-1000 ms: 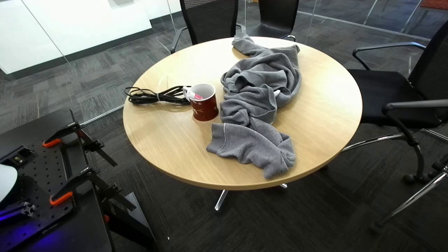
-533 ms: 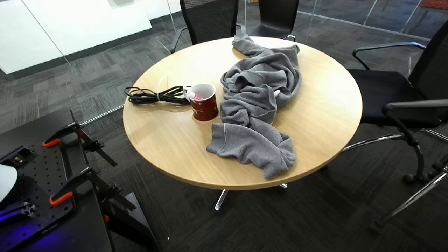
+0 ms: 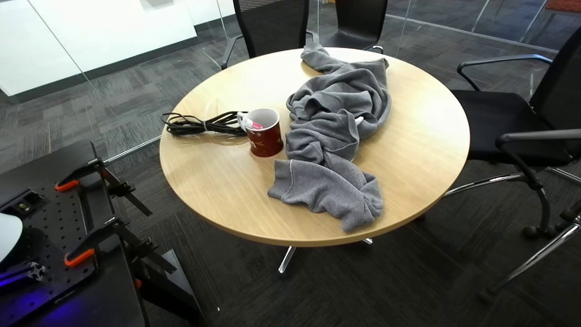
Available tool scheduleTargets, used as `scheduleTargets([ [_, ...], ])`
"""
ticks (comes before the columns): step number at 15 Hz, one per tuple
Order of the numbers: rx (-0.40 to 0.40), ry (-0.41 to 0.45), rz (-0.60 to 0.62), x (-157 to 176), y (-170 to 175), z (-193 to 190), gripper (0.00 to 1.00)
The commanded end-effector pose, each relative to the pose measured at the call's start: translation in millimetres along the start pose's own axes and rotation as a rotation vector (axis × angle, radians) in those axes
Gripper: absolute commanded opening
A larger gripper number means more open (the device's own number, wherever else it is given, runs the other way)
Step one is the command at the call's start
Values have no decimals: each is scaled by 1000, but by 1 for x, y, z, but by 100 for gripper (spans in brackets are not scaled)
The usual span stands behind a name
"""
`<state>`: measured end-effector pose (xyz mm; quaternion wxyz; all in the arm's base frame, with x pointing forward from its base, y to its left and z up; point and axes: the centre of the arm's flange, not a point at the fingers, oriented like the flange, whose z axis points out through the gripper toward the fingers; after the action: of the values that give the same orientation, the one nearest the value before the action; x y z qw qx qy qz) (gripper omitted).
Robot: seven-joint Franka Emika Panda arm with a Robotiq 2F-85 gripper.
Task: Remove the red marker from the red mug
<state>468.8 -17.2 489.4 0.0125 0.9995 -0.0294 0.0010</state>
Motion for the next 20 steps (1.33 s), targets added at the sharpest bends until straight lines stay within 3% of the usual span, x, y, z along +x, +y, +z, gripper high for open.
scheduleTargets([
  [1, 3, -21, 28, 39, 11, 34, 100],
  [11, 60, -148, 61, 36, 22, 158, 100],
  [20, 53, -93, 68, 50, 19, 247, 100],
])
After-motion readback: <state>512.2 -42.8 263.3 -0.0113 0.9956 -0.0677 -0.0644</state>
